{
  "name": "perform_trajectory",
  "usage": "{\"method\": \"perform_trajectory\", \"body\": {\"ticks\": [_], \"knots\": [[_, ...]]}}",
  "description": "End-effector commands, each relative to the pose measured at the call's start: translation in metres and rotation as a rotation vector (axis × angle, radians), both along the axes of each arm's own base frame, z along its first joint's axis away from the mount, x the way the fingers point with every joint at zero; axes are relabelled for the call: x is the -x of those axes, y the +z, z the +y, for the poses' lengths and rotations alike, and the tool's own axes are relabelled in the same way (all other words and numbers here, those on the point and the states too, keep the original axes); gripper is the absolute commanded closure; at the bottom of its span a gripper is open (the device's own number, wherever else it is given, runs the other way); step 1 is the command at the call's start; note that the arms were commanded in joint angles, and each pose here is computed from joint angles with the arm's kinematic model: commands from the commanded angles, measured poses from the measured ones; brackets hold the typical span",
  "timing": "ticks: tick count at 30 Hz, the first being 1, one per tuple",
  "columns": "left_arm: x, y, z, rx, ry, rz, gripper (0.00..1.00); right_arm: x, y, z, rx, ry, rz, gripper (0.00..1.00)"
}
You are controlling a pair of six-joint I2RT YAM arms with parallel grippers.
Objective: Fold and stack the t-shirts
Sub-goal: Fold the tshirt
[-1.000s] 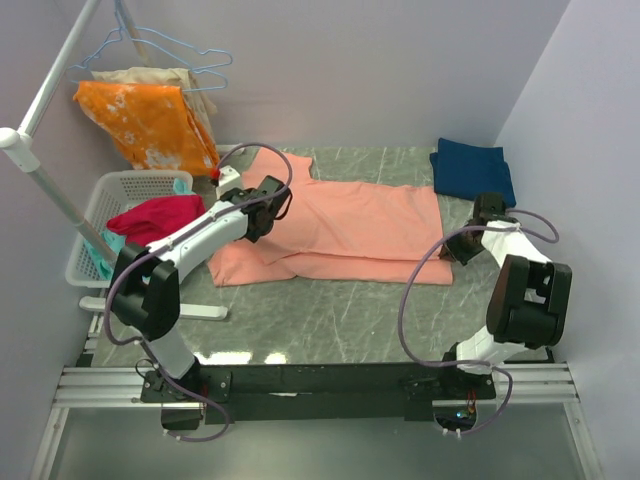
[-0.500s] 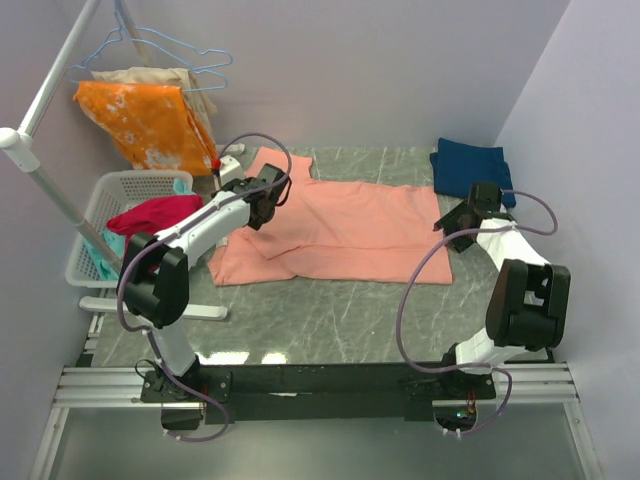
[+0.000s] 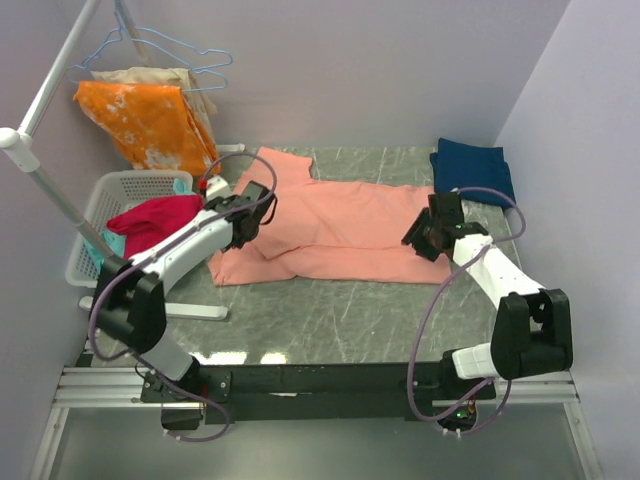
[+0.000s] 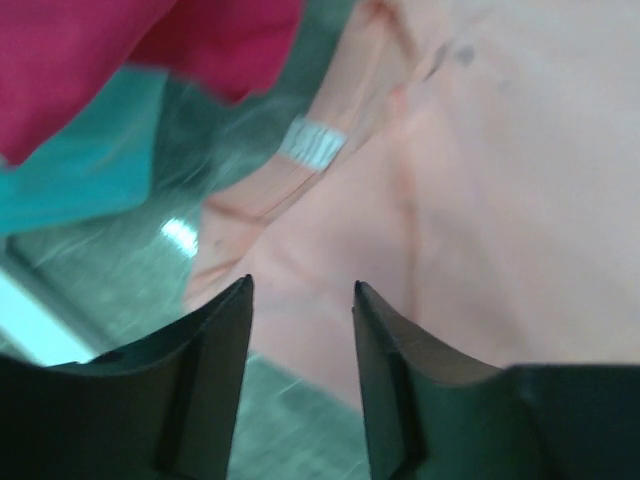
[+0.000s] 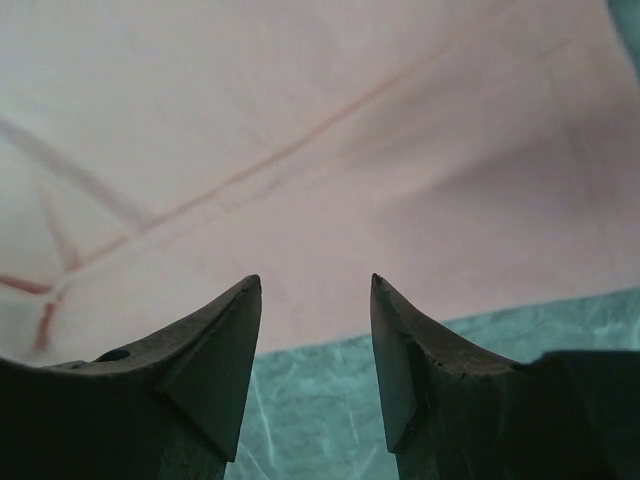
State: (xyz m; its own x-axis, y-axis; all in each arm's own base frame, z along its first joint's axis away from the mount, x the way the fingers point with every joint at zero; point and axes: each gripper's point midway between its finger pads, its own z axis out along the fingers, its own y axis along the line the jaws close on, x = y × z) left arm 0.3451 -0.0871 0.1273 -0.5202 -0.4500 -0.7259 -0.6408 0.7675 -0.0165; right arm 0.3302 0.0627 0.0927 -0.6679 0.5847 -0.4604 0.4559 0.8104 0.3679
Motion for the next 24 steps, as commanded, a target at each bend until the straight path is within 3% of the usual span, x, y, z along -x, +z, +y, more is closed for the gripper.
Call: {"method": "perform_trajectory", "body": {"ticks": [1, 6, 9, 15, 24], "knots": [[0.043, -0.012, 0.002, 0.091, -0.021, 0.075, 0.53, 0.028, -0.024, 0.003, -0.029, -0.007, 0.084, 0.45], [0.051, -0.033, 0.002, 0.073, -0.041, 0.148, 0.69, 0.029, -0.050, 0.005, -0.028, 0.002, 0.174, 0.46], [0.046, -0.044, -0.001, 0.070, -0.041, 0.154, 0.71, 0.026, -0.060, 0.006, -0.022, 0.005, 0.206, 0.47], [0.044, -0.068, -0.003, 0.062, -0.035, 0.209, 0.69, 0.037, -0.081, -0.009, 0.039, -0.037, 0.305, 0.49], [0.080, -0.101, 0.026, -0.085, 0.075, 0.388, 0.68, 0.075, -0.104, -0.025, 0.037, -0.122, 0.463, 0.56]]}}
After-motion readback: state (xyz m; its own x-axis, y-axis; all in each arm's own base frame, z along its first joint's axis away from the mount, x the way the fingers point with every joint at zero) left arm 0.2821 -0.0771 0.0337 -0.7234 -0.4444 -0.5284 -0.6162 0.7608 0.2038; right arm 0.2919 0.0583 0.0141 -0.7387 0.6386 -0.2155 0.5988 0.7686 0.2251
